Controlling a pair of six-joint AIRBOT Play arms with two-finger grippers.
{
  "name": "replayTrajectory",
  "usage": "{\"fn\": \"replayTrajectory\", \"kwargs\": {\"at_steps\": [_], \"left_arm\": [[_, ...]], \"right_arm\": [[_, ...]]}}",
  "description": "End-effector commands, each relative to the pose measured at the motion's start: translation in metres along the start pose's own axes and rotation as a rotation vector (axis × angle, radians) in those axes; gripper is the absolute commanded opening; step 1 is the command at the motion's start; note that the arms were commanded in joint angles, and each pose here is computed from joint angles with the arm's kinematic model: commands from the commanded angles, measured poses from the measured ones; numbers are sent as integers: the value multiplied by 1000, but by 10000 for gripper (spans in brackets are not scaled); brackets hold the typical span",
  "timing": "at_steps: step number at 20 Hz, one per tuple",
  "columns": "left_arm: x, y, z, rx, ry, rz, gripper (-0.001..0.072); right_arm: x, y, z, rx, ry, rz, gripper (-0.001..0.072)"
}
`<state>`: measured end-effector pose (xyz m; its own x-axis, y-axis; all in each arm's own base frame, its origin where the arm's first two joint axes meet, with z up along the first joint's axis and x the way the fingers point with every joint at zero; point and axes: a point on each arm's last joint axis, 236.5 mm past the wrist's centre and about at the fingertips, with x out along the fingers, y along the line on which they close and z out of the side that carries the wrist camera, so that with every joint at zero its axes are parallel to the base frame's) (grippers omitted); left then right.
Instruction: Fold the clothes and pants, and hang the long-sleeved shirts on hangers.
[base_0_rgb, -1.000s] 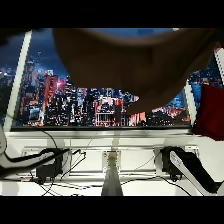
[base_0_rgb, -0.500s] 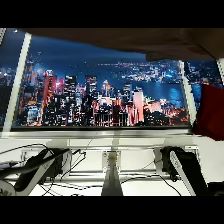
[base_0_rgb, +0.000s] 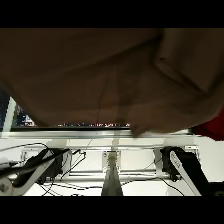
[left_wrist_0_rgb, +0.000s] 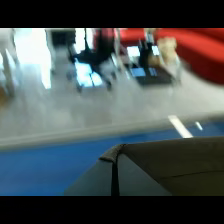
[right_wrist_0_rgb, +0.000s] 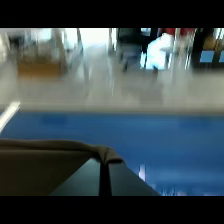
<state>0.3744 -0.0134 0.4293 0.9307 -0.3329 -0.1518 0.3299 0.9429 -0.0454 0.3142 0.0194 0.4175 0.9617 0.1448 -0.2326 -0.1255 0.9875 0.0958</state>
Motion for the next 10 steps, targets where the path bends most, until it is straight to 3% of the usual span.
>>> {"fn": "replayTrajectory", "kwargs": {"at_steps": [1,6,10], "left_arm": [[86,10,-125,-119,391,-164,10],[210,19,-278,-237,647,-219,10],[263,37,-324,-286,612,-149,10]], "right_arm": [[96,-14,-114,120,445,81,16],[215,-55,-241,266,726,62,17],[284,-88,-282,312,670,-8,16]]}}
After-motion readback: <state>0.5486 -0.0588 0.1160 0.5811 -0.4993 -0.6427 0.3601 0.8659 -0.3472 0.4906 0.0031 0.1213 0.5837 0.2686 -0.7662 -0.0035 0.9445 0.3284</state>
